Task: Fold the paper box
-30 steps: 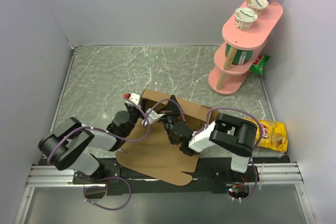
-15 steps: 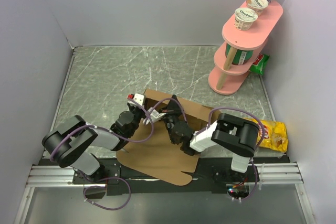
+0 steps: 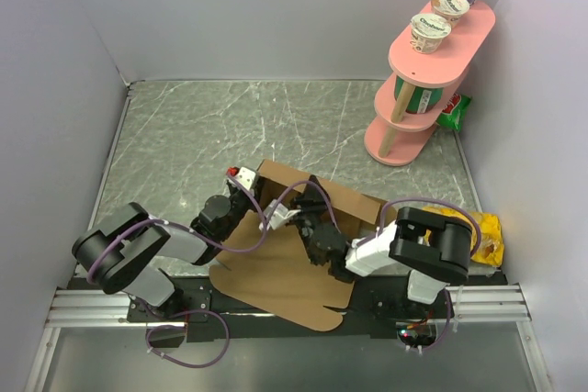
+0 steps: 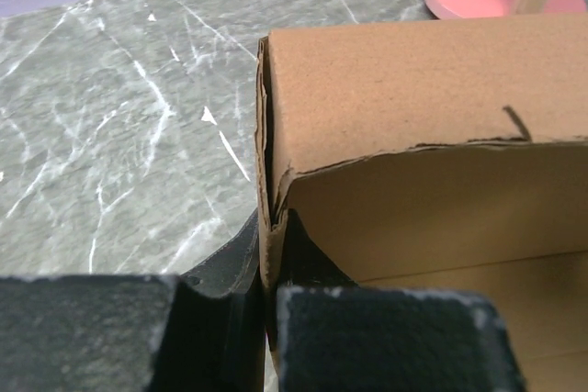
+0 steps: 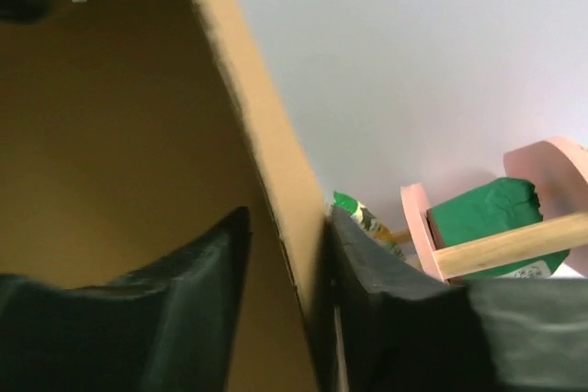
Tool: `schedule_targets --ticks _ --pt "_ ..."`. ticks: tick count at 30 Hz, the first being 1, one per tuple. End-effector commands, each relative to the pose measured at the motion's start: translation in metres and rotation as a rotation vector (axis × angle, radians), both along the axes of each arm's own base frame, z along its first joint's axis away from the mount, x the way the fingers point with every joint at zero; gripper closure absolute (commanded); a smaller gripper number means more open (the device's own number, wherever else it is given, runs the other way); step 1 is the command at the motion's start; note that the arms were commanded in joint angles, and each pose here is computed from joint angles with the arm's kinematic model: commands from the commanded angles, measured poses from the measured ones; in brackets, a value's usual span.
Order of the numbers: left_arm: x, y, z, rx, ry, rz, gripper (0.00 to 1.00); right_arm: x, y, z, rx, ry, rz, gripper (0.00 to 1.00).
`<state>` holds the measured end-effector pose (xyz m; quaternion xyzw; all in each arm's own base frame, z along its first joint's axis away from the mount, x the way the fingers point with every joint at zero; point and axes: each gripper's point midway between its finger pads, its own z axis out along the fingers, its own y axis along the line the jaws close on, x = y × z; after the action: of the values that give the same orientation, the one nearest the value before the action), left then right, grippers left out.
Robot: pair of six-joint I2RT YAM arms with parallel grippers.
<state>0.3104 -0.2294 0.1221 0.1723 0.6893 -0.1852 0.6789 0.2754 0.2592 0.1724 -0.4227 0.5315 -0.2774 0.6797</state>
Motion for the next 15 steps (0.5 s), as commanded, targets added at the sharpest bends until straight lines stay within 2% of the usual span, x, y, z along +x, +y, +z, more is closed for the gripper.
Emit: schedule_targets --ticks 1,3,5,8,15 --pt "-0.006 -0.003 -0.015 0.031 0.048 -0.041 0.99 -0.019 -0.017 0.017 0.081 -0.04 -0.049 0.43" --pt "-0.005 -0.002 -0.015 0.032 0.049 -0.033 0.99 -0.026 -0.019 0.029 0.091 -0.077 -0.057 0.4" --pt "-0.004 -0.001 -0.015 0.036 0.053 -0.027 0.99 -0.036 -0.016 0.032 0.082 -0.087 -0.056 0.32" --pt "-0.004 0.002 -0.017 0.038 0.057 -0.012 0.99 -0.052 -0.007 0.037 0.096 -0.081 -0.023 0.3" --pt "-0.001 0.014 -0.019 0.048 0.091 0.057 0.99 -0.096 -0.002 0.077 0.248 -0.063 0.065 0.27"
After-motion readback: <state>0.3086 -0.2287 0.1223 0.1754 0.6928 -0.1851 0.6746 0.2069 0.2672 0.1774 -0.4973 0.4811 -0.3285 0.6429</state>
